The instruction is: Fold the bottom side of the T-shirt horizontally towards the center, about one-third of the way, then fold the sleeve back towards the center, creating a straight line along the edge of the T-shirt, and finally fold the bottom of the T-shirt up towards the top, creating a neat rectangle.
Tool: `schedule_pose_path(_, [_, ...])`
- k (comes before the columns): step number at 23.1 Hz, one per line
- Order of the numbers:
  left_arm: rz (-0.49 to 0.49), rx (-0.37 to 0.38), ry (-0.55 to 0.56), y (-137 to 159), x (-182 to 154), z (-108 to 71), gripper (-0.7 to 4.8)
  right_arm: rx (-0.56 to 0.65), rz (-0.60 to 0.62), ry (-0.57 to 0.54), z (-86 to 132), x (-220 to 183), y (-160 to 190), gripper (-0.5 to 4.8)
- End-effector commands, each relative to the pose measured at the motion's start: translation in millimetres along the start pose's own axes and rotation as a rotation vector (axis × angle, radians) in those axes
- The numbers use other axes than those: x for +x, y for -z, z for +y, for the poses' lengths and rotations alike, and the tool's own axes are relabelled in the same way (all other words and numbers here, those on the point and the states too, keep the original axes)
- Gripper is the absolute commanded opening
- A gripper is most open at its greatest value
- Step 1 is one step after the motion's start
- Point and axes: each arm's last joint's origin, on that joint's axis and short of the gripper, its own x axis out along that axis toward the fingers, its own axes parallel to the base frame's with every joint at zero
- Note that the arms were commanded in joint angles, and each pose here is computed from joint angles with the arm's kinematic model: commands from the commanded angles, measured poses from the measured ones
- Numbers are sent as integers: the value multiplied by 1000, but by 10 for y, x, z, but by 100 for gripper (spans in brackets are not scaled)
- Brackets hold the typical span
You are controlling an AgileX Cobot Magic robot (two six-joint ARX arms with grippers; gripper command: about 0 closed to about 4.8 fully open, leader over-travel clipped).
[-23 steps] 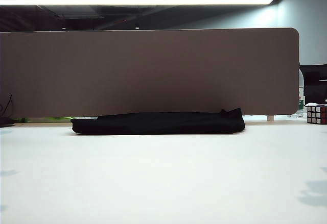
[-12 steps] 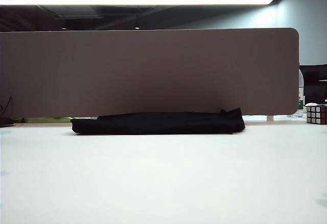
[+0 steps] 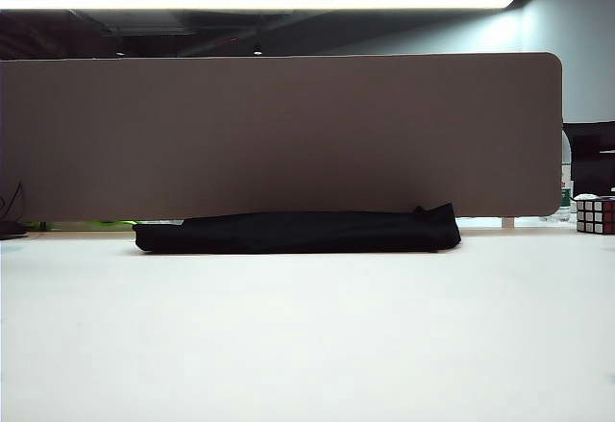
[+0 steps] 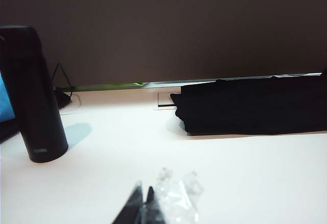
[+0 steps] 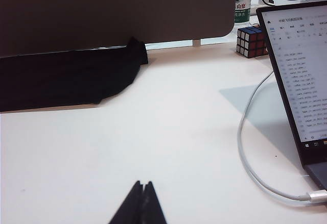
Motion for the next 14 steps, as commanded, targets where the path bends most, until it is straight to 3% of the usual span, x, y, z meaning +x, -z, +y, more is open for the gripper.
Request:
schedule_pose_path(1, [-11, 6, -1, -14, 0, 1, -5, 5, 5, -57, 17, 3, 19, -5])
schedule_pose_path(14, [-11, 6, -1, -14, 0, 1, -5, 6, 24, -68, 19, 3, 36, -5])
